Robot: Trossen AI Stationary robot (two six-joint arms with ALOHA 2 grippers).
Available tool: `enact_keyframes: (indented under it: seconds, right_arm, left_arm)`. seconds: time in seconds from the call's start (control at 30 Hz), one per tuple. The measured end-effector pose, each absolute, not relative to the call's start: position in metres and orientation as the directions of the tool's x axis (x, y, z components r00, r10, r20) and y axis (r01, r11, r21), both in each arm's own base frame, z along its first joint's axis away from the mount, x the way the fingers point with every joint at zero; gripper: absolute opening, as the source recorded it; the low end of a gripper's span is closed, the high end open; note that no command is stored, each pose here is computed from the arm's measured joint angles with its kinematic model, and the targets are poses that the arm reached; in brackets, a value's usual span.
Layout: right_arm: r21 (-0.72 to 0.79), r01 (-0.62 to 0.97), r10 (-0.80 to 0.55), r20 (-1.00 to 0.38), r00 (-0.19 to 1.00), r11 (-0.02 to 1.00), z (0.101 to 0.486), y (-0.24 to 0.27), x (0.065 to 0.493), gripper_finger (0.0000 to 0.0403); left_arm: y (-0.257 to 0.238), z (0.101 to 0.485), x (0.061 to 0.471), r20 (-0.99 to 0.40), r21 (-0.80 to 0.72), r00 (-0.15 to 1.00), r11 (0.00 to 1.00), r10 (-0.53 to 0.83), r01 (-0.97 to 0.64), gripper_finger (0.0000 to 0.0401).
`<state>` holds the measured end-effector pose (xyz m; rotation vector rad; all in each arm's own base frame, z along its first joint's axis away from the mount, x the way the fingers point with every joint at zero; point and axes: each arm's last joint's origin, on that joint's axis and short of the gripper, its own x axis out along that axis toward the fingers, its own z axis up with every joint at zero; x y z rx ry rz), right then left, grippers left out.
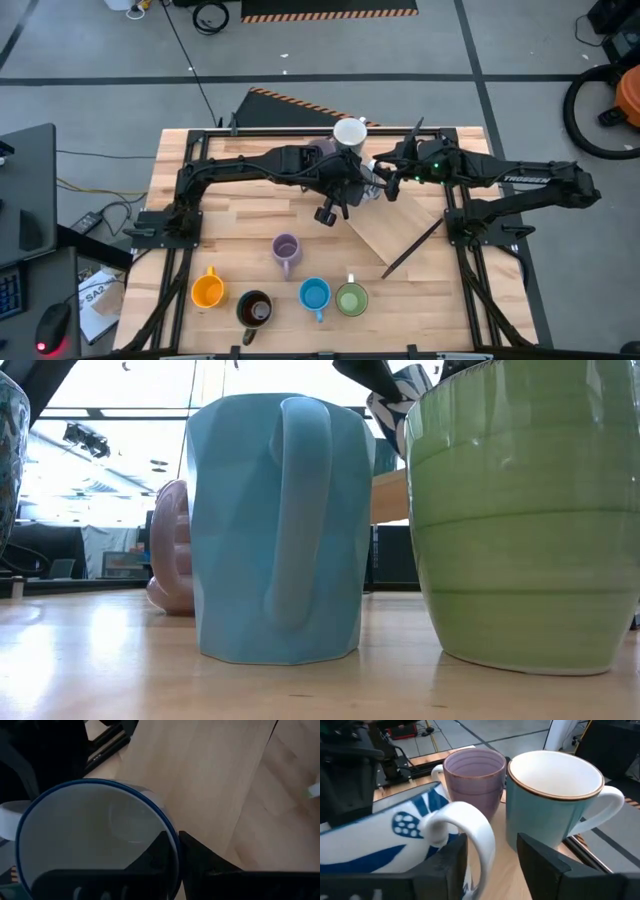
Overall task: Place coffee mugs
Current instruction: Put the white mug on the shelf
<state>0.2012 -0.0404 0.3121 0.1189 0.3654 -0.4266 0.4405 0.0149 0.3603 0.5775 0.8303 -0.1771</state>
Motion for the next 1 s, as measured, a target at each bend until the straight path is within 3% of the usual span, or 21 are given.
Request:
enact_keyframes:
  seconds: [0.6,1.0]
  right_arm:
    - [0.049,0.420,-0.376,-0.362,0.853,0.906,0.312,-0.040,0.202,0.0033]
    - [0.076,0.467,-0.413,-0.359,0.837,0.881,0.315,-0.049,0.190,0.0021]
  left_arm:
    - [0.015,0.361,0.442,-0.729,0.436,0.681,0.814,0.069,0.385,0.0045]
    - [0.023,0.368,0.443,-0.686,0.354,0.724,0.903,0.074,0.243,0.0124]
